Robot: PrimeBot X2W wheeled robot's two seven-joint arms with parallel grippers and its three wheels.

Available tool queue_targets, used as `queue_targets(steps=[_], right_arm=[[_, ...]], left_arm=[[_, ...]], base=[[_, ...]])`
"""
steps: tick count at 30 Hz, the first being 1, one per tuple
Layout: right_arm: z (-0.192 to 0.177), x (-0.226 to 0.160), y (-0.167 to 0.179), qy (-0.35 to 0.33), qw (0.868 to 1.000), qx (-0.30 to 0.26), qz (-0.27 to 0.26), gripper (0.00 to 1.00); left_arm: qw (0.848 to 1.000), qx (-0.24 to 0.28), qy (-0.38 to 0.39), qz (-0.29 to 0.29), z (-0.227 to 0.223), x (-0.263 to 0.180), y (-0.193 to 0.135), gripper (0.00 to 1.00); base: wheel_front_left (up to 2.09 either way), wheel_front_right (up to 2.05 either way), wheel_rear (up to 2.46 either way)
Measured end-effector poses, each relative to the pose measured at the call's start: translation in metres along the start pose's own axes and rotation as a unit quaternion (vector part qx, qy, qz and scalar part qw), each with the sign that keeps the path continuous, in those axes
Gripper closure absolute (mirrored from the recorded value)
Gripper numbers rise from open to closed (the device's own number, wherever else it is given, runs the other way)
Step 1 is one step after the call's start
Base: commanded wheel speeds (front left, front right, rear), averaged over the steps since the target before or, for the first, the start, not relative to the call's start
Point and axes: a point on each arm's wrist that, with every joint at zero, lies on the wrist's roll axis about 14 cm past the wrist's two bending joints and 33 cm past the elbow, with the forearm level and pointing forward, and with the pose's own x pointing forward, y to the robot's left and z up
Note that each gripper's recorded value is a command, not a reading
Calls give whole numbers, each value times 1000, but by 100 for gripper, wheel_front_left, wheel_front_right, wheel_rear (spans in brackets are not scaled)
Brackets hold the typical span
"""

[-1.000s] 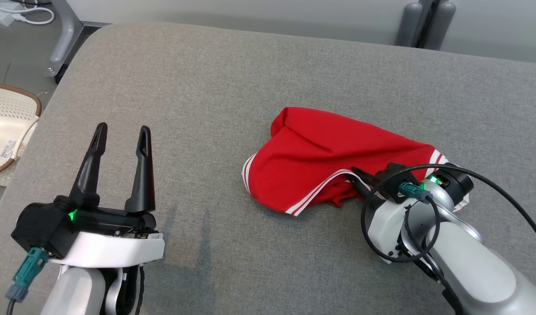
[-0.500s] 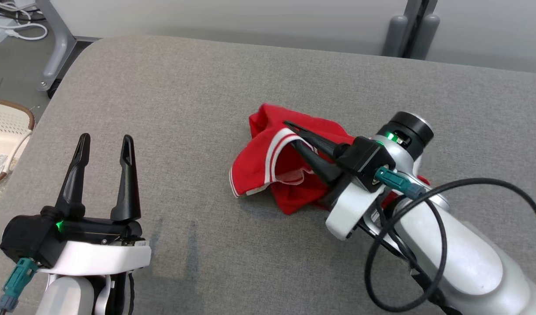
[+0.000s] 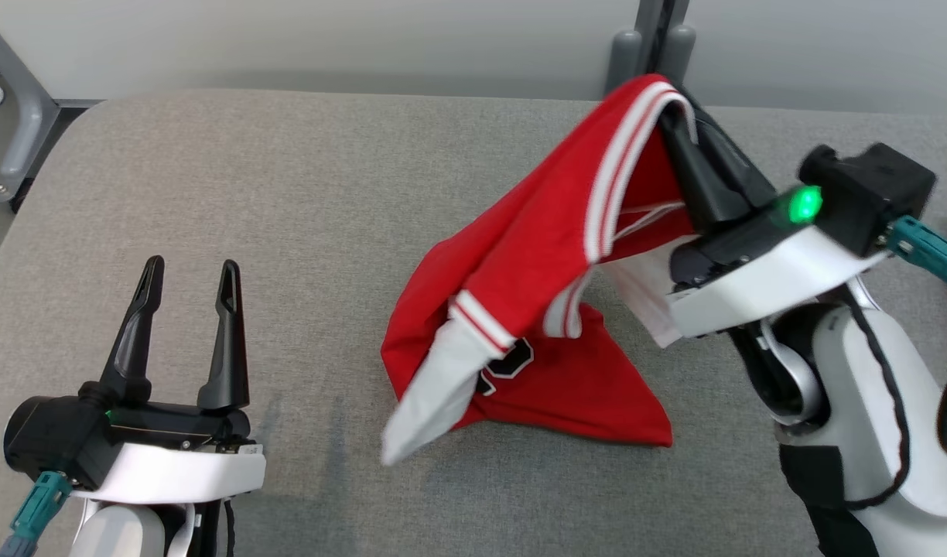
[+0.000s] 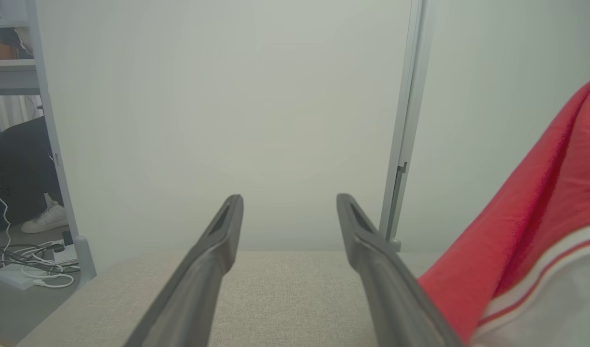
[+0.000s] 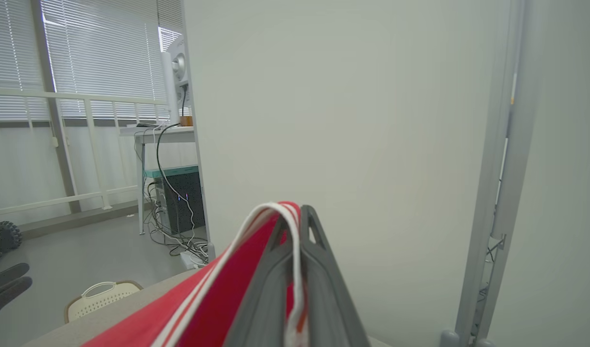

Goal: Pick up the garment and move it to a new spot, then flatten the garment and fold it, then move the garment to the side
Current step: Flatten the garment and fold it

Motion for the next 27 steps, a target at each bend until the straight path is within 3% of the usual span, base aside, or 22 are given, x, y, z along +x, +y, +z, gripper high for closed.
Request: queue_targets(steps=[4, 9, 12, 15, 16, 17, 18, 27], right_arm=[[-44, -44, -65, 54, 991, 34, -118, 100], [-102, -114, -125, 121, 958, 77, -247, 100], [-128, -143, -142, 149, 940, 96, -293, 100], [-146, -158, -146, 167, 929, 108, -312, 100], [-148, -159, -146, 167, 928, 109, -314, 89], [-149, -159, -146, 166, 928, 109, -314, 56], [-150, -159, -144, 169, 929, 108, -312, 3], [-133, -185, -136, 180, 939, 34, -291, 0]], left_arm=[[1000, -3, 10, -14, -10, 7, -8, 0], [999, -6, 18, -28, -19, 18, -17, 0], [999, -7, 26, -35, -26, 21, -20, 0], [999, -6, 26, -40, -28, 26, -23, 0], [999, -6, 26, -41, -29, 27, -23, 0], [999, -6, 27, -42, -29, 26, -24, 0], [999, -6, 27, -43, -29, 26, -24, 0], [998, -4, 31, -46, -23, 16, -25, 0]], base=[[0, 0, 0], [0, 0, 0], [0, 0, 0], [0, 0, 0], [0, 0, 0], [0, 0, 0], [0, 0, 0], [0, 0, 0]])
